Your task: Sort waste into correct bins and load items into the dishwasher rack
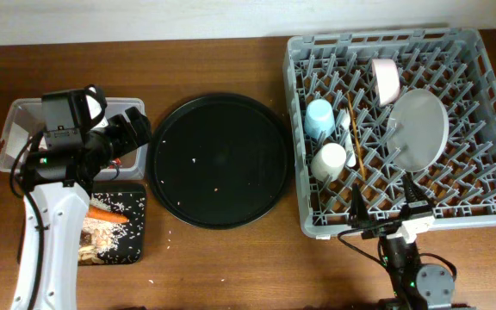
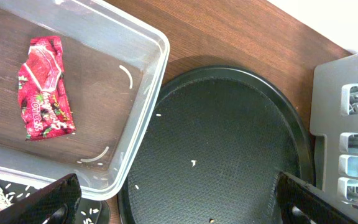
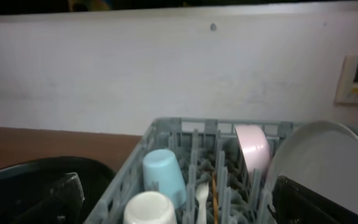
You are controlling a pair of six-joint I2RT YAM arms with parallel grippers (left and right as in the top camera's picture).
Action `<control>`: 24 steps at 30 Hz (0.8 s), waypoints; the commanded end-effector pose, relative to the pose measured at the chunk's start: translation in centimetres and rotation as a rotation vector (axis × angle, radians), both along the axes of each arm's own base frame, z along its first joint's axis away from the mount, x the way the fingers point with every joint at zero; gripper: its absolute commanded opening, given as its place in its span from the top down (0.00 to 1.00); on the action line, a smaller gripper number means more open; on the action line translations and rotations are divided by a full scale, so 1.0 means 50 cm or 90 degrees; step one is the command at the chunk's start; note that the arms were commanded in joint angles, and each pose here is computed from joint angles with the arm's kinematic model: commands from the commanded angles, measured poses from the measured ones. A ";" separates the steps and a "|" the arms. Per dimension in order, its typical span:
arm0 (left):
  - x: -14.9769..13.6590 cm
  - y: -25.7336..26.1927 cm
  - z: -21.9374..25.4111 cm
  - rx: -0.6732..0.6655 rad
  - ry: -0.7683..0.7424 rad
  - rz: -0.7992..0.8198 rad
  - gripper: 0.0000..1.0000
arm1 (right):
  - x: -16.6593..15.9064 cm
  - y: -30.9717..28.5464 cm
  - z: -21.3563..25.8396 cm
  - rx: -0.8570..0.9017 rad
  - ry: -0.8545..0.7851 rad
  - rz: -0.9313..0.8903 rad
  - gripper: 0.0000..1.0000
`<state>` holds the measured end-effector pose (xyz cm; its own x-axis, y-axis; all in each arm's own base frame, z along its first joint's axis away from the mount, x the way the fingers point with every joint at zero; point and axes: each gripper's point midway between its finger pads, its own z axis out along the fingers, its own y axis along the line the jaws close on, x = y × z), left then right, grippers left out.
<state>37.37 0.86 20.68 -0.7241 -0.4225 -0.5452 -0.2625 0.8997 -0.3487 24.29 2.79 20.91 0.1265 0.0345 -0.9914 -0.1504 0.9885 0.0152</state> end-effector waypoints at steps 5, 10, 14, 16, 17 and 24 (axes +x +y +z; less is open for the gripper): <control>0.000 -0.001 0.010 0.008 -0.010 -0.008 0.01 | 0.004 -0.006 -0.102 -0.088 0.116 -0.015 0.01; 0.000 -0.001 0.010 0.008 -0.010 -0.008 0.01 | 0.003 -0.005 -0.102 -0.099 0.114 -0.013 0.01; 0.000 -0.001 0.010 0.008 -0.010 -0.008 0.01 | 0.003 -0.005 -0.102 -0.099 0.114 -0.013 0.01; 0.000 -0.001 0.010 0.008 -0.010 -0.008 0.01 | 0.003 -0.005 -0.102 -0.099 0.114 -0.013 0.01; 0.000 -0.001 0.010 0.008 -0.010 -0.008 0.01 | 0.004 -0.005 -0.102 -0.099 0.114 -0.013 0.01; 0.000 -0.001 0.010 0.008 -0.010 -0.008 0.01 | 0.004 -0.005 -0.102 -0.099 0.114 -0.013 0.01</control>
<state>37.37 0.86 20.68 -0.7243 -0.4221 -0.5452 -0.2620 0.8999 -0.3488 24.48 2.53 16.05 -0.0492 -0.1141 -0.9922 -0.1386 0.9846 -0.1063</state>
